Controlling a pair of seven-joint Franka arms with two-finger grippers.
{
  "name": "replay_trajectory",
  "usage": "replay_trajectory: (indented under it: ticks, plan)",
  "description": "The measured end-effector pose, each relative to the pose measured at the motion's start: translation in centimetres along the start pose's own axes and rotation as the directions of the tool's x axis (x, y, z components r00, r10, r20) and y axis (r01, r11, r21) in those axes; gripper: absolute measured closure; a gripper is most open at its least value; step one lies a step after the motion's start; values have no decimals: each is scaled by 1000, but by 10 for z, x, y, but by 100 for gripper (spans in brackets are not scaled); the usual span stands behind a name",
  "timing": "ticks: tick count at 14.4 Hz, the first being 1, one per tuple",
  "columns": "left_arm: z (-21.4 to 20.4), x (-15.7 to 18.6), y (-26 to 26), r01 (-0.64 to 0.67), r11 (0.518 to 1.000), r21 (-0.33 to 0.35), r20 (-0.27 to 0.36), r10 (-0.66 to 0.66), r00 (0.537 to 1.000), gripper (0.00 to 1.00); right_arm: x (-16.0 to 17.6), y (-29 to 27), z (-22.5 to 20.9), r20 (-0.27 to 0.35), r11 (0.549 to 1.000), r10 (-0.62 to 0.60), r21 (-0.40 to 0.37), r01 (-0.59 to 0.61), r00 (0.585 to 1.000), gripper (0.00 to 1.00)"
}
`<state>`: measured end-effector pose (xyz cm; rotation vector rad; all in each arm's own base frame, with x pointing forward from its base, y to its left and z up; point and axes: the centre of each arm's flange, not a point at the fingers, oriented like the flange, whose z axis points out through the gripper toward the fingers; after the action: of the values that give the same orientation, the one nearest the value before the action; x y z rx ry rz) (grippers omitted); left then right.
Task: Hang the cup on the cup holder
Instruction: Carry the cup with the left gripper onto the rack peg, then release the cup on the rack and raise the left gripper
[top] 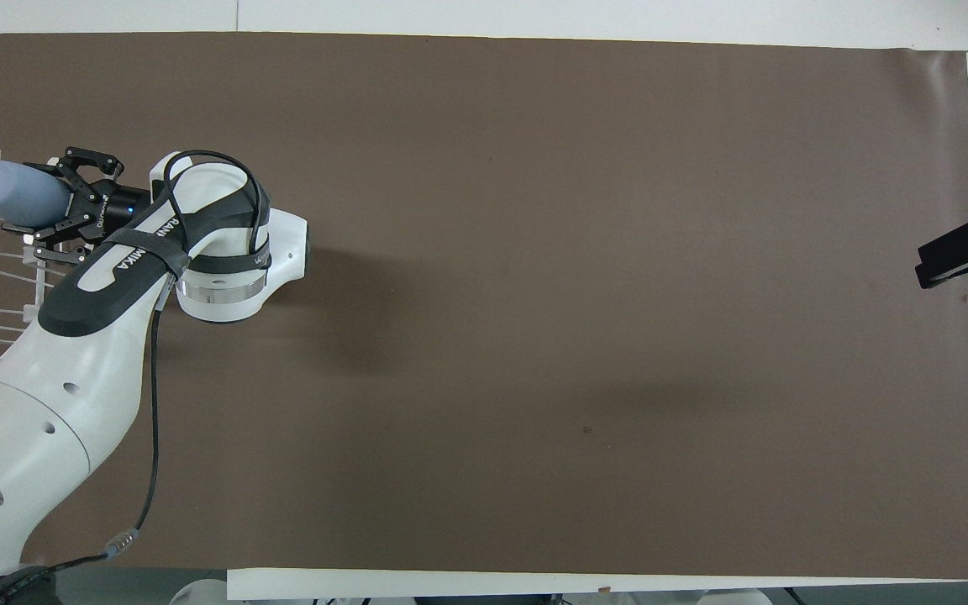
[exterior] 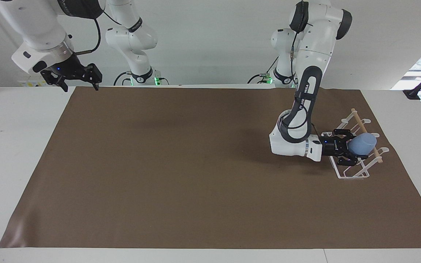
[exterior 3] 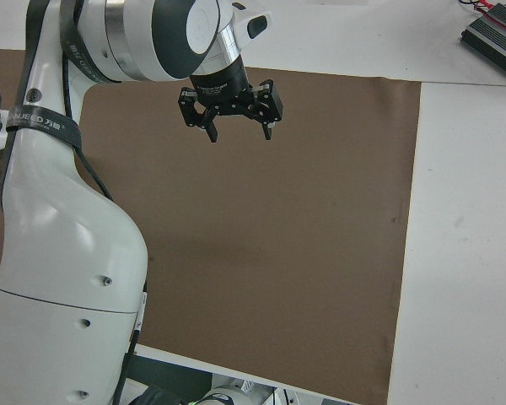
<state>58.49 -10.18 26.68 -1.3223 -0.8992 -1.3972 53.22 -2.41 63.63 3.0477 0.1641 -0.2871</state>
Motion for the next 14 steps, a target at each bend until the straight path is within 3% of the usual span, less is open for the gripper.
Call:
replay_trajectory:
  ticks: [4, 6, 9, 11, 14]
  plan:
    - [2, -10, 2, -12, 1000, -4, 17, 12, 1000, 18, 0, -2, 0, 0, 1000, -4, -1, 4, 1000, 0]
    - [2, -7, 5, -3, 1000, 3, 29, 3, 1000, 3, 0, -3, 0, 0, 1000, -5, -1, 5, 1000, 0]
    - [2, 7, 14, 34, 999, 13, 44, -35, 998, 0, 0, -3, 0, 0, 1000, -5, -1, 5, 1000, 0]
    - [0, 28, 22, 80, 996, 30, 67, -82, 994, 0, 0, -3, 0, 0, 1000, -5, -1, 5, 1000, 0]
    - [-8, 90, 25, 144, 987, 72, 148, -153, 977, 0, 0, -3, 0, 0, 1000, -5, -1, 5, 1000, 0]
